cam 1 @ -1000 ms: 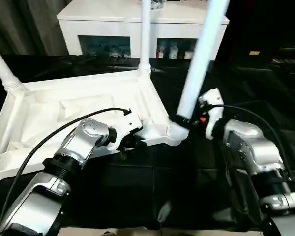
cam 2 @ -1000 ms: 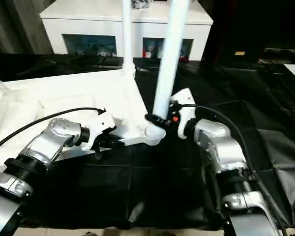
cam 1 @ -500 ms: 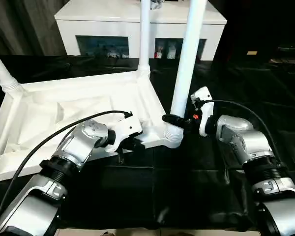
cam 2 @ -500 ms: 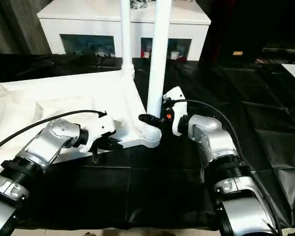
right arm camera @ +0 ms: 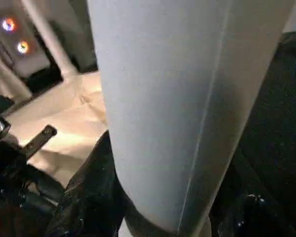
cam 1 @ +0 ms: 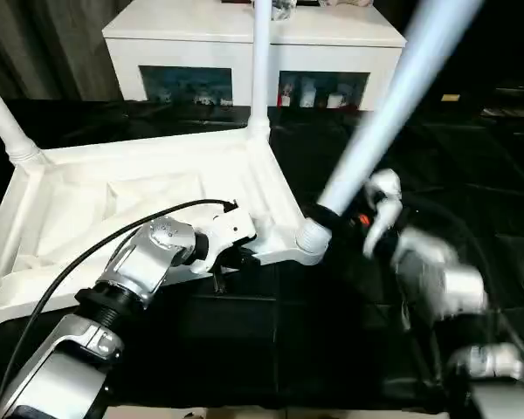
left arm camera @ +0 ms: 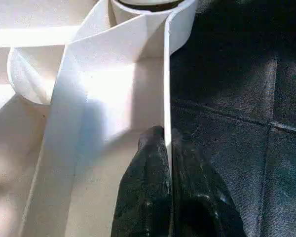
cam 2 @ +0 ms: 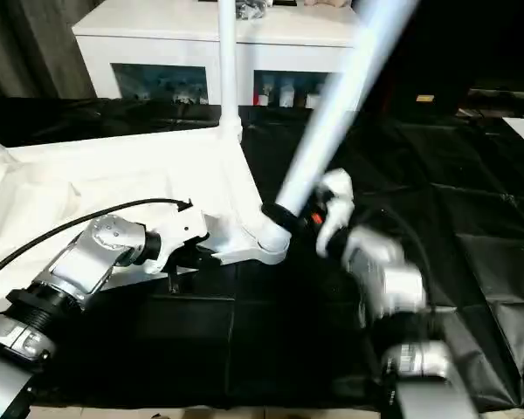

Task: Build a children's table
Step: Insert table leg to table base, then rotate leg to tighten

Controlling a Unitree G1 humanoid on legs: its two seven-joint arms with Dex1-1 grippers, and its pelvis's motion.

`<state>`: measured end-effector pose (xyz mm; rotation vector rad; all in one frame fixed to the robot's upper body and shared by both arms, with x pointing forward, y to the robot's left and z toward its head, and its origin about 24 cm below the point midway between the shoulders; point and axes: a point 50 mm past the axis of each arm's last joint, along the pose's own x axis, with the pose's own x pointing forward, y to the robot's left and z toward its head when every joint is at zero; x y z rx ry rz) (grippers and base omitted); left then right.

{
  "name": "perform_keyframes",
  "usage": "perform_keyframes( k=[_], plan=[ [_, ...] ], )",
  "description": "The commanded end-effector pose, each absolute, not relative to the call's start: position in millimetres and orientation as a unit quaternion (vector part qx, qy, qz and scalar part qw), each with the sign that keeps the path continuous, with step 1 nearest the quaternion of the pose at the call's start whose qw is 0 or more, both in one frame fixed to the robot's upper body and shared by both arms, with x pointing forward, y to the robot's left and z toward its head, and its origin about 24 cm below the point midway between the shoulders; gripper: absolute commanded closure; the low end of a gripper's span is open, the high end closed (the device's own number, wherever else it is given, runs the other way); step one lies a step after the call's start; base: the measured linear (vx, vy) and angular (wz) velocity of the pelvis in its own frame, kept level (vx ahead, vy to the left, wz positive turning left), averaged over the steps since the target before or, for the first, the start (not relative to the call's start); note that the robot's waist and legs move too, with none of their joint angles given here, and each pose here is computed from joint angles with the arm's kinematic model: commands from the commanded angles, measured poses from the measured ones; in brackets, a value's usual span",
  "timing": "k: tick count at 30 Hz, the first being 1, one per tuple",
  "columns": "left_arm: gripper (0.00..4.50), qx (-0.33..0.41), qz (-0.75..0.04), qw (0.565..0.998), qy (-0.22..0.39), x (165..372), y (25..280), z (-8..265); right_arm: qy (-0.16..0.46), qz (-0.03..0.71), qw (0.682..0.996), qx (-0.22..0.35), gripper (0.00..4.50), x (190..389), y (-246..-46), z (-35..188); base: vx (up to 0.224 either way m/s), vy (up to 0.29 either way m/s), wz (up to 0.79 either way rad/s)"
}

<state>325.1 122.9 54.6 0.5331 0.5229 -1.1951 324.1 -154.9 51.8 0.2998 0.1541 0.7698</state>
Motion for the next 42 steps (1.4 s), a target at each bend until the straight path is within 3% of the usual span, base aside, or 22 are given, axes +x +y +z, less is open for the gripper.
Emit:
perform_keyframes(
  k=[1,7,10,16,20,27,31,42],
  plan=[
    [4.50,0.236,-0.526,0.781,0.240,327,129,53,0.129,0.329,0.924,0.143,2.64,312.5,-167.1,23,0.000,0.000,0.00],
    [4.50,0.240,-0.520,0.786,0.235,329,129,55,0.121,0.334,0.932,0.076,2.64,299.3,-163.6,15,0.000,0.000,0.00],
    [4.50,0.240,-0.520,0.786,0.235,329,129,55,0.124,0.339,0.930,0.070,2.64,297.7,-162.3,15,0.000,0.000,0.00],
    [4.50,0.253,-0.523,0.779,0.235,330,129,57,0.200,0.413,0.889,-0.013,2.64,296.2,-155.0,14,0.000,0.000,0.00],
    [4.50,0.253,-0.525,0.778,0.235,329,130,57,0.244,0.442,0.863,-0.025,2.64,297.3,-154.9,15,0.000,0.000,0.00],
    [4.50,0.255,-0.527,0.776,0.236,328,131,57,0.263,0.456,0.850,-0.032,2.64,305.2,-155.6,20,0.000,0.000,0.00],
    [4.50,0.253,-0.538,0.768,0.237,326,130,57,0.311,0.466,0.828,-0.033,2.64,312.8,-156.2,19,0.000,0.000,0.00],
    [4.50,0.243,-0.547,0.764,0.239,321,131,54,0.349,0.433,0.831,-0.031,2.64,313.0,-157.7,1,0.000,0.000,0.00]
  ],
)
